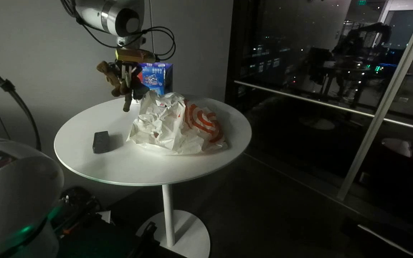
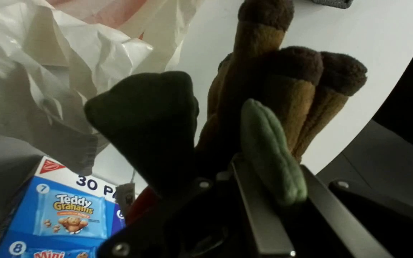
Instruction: Move the plastic bag to the left and put the toy moose and eraser inside the plastic bag
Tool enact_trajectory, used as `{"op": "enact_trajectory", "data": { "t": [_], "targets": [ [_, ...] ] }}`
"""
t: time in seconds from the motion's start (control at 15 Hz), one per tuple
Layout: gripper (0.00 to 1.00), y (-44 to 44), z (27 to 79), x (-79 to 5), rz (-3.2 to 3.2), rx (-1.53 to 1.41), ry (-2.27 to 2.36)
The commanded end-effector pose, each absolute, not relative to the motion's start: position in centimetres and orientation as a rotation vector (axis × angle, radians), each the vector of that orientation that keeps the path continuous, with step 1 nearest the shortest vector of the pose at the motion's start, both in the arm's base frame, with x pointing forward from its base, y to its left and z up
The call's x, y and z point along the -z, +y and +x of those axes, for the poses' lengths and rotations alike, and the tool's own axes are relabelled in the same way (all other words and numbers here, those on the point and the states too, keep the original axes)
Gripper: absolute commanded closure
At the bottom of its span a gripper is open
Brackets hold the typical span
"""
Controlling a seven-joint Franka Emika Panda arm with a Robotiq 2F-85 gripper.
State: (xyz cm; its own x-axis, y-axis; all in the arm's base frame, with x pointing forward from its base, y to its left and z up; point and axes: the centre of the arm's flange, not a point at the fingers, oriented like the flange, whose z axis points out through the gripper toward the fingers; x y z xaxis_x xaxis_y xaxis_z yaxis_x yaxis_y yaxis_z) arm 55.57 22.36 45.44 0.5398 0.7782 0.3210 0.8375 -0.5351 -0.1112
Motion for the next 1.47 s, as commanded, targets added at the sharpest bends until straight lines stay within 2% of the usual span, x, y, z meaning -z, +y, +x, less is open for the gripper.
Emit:
{"op": "enact_trajectory", "data": {
  "t": [0.0,0.33,0.53,1.07,1.4],
  "targets": [
    [0.83,20.3,51.6,-48.1,-2.483,0.398,-1.339],
    [0.84,18.7,48.3,-49.3,-2.348,0.043,-1.278],
    [0.84,17.2,47.8,-49.3,-2.344,-0.069,-1.252],
    [0.86,16.5,52.8,-43.4,-2.508,-0.3,-1.164],
    [0.86,17.4,54.6,-42.6,-2.644,-0.197,-1.11]
  ]
}}
